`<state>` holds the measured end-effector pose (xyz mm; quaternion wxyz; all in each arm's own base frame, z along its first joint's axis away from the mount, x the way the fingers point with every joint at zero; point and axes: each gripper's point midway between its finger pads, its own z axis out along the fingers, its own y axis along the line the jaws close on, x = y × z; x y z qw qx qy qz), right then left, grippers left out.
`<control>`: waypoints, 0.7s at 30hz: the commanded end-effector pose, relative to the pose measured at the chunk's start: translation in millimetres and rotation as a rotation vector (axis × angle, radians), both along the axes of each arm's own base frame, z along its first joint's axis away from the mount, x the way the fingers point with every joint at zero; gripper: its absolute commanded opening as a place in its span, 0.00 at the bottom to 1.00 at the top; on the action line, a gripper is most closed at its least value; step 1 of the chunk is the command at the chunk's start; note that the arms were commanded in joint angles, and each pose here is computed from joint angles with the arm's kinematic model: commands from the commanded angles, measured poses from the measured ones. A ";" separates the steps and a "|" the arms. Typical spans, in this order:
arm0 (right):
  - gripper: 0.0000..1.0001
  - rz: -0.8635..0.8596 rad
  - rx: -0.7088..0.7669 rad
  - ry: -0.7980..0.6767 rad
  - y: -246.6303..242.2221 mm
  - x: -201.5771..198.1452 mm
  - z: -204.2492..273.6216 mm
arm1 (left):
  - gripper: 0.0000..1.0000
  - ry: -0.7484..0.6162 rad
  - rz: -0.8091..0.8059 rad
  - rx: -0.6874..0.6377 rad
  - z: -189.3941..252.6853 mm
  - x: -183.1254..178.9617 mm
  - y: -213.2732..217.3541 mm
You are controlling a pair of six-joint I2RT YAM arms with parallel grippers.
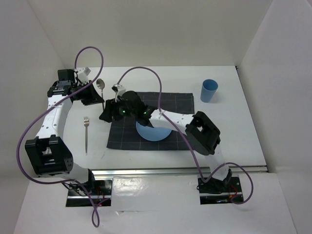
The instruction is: Set the dinner table for one person
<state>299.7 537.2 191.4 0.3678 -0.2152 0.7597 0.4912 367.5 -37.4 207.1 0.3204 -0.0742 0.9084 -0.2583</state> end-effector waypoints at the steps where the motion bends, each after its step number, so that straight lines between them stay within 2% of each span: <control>1: 0.67 0.028 0.047 0.018 17.7 3.9 20.8 | 0.00 -0.033 -0.006 -0.042 10.2 4.8 -6.3; 2: 0.65 0.028 0.054 0.013 18.6 4.6 25.0 | 0.00 -0.033 -0.006 -0.042 10.2 4.8 -6.3; 6: 0.42 0.051 0.082 0.026 21.5 6.6 22.6 | 0.00 -0.032 0.000 -0.035 9.5 5.2 -4.9; 7: 0.25 0.051 0.090 0.019 22.5 7.3 27.6 | 0.00 -0.032 0.000 -0.035 9.5 5.2 -4.9; 10: 0.02 0.063 0.091 0.024 22.1 10.0 25.6 | 0.00 -0.024 0.003 -0.022 7.1 3.7 -3.1; 13: 0.00 0.031 0.085 0.090 5.0 17.0 20.0 | 0.00 -0.056 -0.033 0.027 13.2 7.3 1.1; 14: 0.00 0.022 0.089 0.110 -2.4 19.7 20.7 | 0.03 -0.031 -0.046 0.033 11.1 3.5 1.2; 15: 0.00 -0.003 0.117 0.138 -13.5 22.3 35.3 | 0.16 -0.021 -0.060 0.042 10.9 4.1 2.0; 17: 0.00 -0.062 0.101 0.208 -48.4 37.1 21.4 | 0.30 -0.054 -0.084 0.076 26.1 7.0 7.7; 18: 0.00 -0.080 0.124 0.214 -65.9 37.2 39.4 | 0.34 -0.044 -0.081 0.091 27.9 4.6 9.9; 19: 0.00 -0.114 0.112 0.263 -81.9 38.3 36.5 | 0.39 -0.060 -0.075 0.112 30.7 6.7 16.9; 21: 0.00 -0.169 0.066 0.326 -123.8 43.7 16.2 | 0.39 -0.064 -0.049 0.153 33.5 5.8 28.3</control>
